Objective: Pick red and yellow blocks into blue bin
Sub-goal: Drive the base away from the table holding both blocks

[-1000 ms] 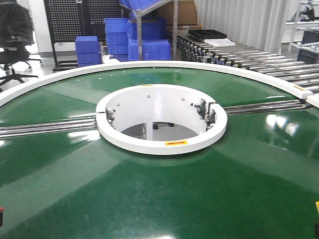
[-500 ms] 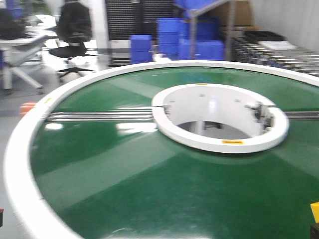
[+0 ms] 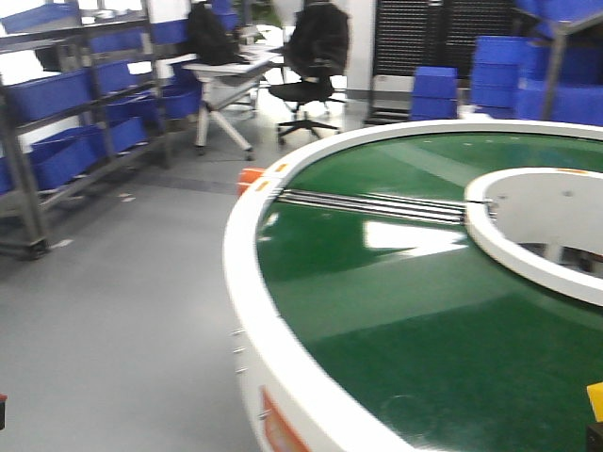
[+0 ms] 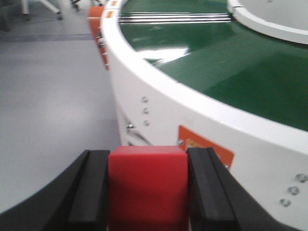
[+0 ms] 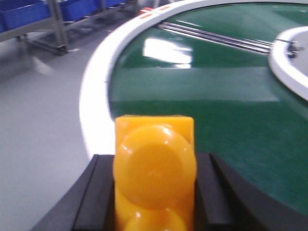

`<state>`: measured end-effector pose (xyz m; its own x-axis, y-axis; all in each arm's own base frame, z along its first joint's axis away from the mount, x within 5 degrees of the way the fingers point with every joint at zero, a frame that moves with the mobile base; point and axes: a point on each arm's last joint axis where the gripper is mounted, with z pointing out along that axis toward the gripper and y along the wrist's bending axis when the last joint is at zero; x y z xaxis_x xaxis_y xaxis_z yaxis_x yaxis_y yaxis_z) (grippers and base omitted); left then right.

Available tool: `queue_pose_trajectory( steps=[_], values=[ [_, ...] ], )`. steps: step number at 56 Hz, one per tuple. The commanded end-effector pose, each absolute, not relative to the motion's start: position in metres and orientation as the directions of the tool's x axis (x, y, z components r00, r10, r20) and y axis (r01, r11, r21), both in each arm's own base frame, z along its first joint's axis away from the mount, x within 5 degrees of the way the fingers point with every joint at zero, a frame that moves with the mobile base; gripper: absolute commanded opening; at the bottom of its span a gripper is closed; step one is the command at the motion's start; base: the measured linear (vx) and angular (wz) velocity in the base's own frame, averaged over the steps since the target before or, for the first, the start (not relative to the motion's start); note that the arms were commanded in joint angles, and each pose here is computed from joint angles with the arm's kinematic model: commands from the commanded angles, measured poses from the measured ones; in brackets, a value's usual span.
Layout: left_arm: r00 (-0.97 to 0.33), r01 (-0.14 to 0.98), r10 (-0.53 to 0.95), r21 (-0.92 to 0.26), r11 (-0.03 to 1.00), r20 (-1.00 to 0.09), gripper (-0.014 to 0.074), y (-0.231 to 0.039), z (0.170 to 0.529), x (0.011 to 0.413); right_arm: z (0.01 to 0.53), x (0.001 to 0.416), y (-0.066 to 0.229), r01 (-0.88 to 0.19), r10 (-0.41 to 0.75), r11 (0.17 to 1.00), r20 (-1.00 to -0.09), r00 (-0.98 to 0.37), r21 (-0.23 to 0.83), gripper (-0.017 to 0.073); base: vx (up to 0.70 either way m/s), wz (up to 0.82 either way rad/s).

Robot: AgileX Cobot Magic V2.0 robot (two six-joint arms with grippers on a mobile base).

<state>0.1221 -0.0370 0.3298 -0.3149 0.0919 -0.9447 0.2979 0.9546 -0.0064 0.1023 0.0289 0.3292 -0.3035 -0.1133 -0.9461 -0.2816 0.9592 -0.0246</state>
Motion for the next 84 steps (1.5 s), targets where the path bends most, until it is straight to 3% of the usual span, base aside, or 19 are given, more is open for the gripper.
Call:
queue_pose_trajectory(
  steps=[1, 53, 84],
  values=[
    [-0.221, 0.297, 0.043, -0.025, 0.954, -0.974, -0.0001, -0.0378, 0.346, 0.1228, 0.3461, 0.1033, 0.0289, -0.279, -0.1, 0.959, -0.975, -0.199, -0.041, -0.001, -0.15, 0.63],
    [-0.221, 0.297, 0.043, -0.025, 0.954, -0.974, 0.0, -0.0378, 0.346, 0.1228, 0.3451, 0.1031, 0.0289, -0.28, -0.102, 0.959, -0.972, -0.209, -0.041, -0.001, -0.11, 0.47],
    [-0.221, 0.297, 0.043, -0.025, 0.954, -0.974, 0.0, -0.0378, 0.346, 0.1228, 0.3424, 0.1024, 0.0287, -0.281, -0.11, 0.959, -0.965, -0.238, -0.04, -0.001, 0.11, 0.42]
  ],
)
